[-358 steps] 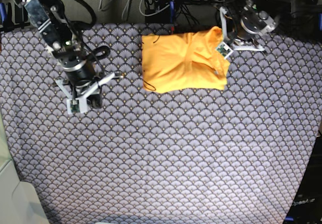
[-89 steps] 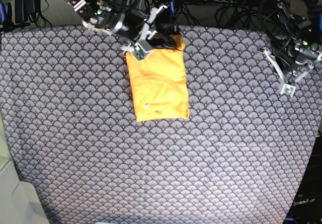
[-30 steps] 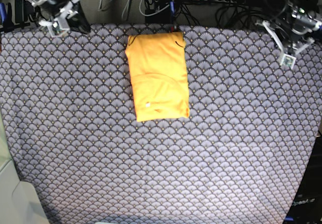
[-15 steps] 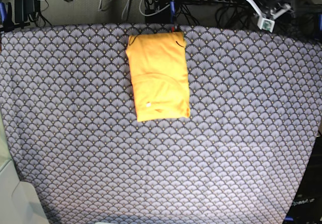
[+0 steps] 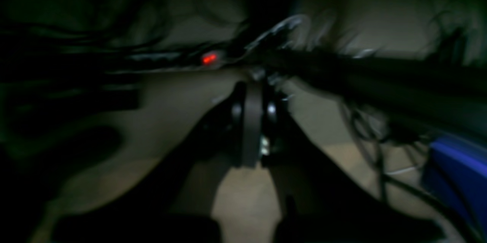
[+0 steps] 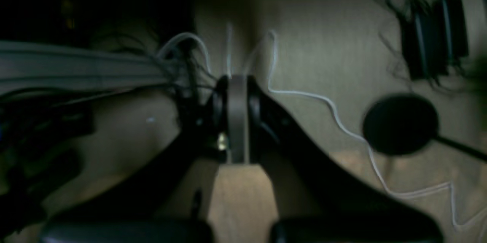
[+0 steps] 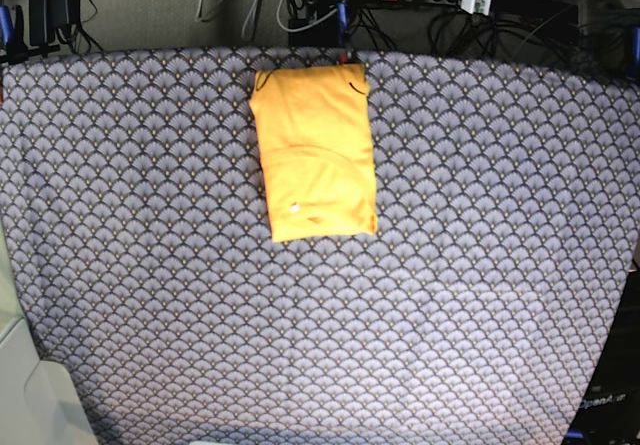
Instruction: Fold the T-shirt properly
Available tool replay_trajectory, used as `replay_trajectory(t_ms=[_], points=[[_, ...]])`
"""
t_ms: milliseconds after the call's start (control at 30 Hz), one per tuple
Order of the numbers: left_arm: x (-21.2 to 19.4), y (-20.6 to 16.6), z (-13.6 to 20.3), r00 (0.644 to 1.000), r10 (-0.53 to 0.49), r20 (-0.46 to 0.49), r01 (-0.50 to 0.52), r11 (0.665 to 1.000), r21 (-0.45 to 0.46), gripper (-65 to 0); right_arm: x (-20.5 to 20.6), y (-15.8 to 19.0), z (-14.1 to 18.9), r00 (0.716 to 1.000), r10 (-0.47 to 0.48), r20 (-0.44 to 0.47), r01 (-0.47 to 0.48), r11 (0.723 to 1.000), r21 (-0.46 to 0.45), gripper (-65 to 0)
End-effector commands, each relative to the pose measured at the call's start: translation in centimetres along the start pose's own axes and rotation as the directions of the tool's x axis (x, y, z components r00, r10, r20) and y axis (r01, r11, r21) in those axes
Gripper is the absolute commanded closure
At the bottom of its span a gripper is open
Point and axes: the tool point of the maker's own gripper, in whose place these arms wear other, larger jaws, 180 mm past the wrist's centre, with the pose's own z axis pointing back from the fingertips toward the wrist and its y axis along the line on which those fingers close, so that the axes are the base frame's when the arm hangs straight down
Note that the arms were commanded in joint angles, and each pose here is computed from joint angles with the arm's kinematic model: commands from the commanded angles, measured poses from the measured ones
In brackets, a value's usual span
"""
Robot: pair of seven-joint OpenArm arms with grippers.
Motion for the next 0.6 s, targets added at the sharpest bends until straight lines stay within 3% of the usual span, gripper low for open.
replay_trajectory(t_ms=[0,133,233,333,467,567], points=[[-0.1,0.0,-0.2,0.999,0.026,0.020,-0.026,1.000,-0.009,0.0,-0.2,-0.6,0.0,1.000,-0.001,0.012,0.001,1.000,-0.016,0.0],[-0.6,-0.6,-1.5,0.989,0.134,0.056,-0.131,0.990,-0.045,0.0,-2.3,-0.7,-1.4,0.999,-0.025,-0.030,0.022,0.995,-0.101,0.0],[-0.9,-1.1,-2.3,0.977,0.205,0.064,-0.200,0.978,-0.065,0.0,3.1,1.7,-5.2,0.989,-0.044,0.138,0.054,0.996,-0.072,0.0],[-1.1,-1.2,-2.7,0.967,0.247,0.056,-0.243,0.967,-0.079,0.0,6.0,3.3,-7.6,0.981,-0.055,0.184,0.065,0.997,-0.049,0.0],[-1.5,1.0,-2.8,0.979,0.184,0.085,-0.189,0.980,0.064,0.0,4.3,3.0,-8.0,0.996,-0.035,0.080,0.041,0.996,-0.075,0.0],[-1.5,1.6,-3.6,0.996,0.089,0.032,-0.092,0.986,0.136,0.0,1.9,2.3,-7.9,0.995,0.082,-0.063,-0.089,0.989,-0.114,0.0]])
